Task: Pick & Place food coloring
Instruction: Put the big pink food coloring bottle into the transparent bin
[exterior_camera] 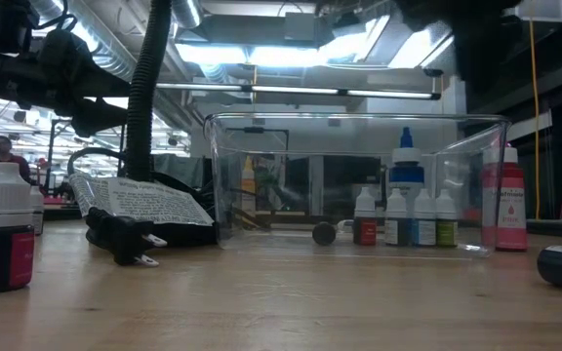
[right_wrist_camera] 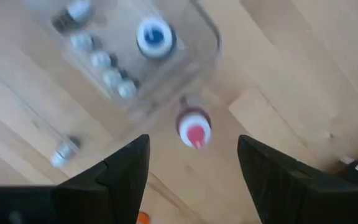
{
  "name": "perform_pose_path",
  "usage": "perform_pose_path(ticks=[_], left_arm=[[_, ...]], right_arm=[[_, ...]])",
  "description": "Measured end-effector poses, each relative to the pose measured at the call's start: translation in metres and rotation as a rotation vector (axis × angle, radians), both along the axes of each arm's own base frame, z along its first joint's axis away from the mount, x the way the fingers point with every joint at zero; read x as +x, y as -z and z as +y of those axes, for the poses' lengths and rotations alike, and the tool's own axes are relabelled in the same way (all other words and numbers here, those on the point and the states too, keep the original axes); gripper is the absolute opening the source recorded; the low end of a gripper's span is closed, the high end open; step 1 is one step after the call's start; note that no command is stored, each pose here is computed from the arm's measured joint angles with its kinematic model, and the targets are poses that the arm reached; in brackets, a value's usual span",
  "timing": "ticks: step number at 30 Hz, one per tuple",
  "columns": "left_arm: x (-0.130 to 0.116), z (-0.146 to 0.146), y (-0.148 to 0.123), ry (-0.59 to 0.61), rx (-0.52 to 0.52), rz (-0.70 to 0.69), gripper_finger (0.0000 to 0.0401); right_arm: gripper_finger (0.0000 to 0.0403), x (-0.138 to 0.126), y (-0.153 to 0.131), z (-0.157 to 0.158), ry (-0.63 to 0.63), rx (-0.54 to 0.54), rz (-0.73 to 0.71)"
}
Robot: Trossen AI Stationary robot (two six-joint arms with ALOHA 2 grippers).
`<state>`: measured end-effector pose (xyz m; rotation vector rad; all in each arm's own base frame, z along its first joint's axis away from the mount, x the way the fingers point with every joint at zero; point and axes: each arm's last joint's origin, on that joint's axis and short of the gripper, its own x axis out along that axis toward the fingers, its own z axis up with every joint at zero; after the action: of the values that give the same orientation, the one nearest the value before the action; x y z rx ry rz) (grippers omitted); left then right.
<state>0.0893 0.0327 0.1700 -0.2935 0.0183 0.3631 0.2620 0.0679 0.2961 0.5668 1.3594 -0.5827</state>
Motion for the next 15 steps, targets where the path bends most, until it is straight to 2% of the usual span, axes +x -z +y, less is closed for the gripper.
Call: perform_pose_path(ticks=[7, 15], left_arm=[[0.000, 0.000, 0.000, 0.000, 0.000, 0.000, 0.0322], [0.000, 0.000, 0.000, 0.000, 0.000, 0.000, 0.0322]], right_arm=[[0.0244, -0.030, 0.022, 0.004, -0.182, -0.002, 0.062], [0.0244, -0.036, 0.039, 0.004, -0.407, 0.009, 0.069]])
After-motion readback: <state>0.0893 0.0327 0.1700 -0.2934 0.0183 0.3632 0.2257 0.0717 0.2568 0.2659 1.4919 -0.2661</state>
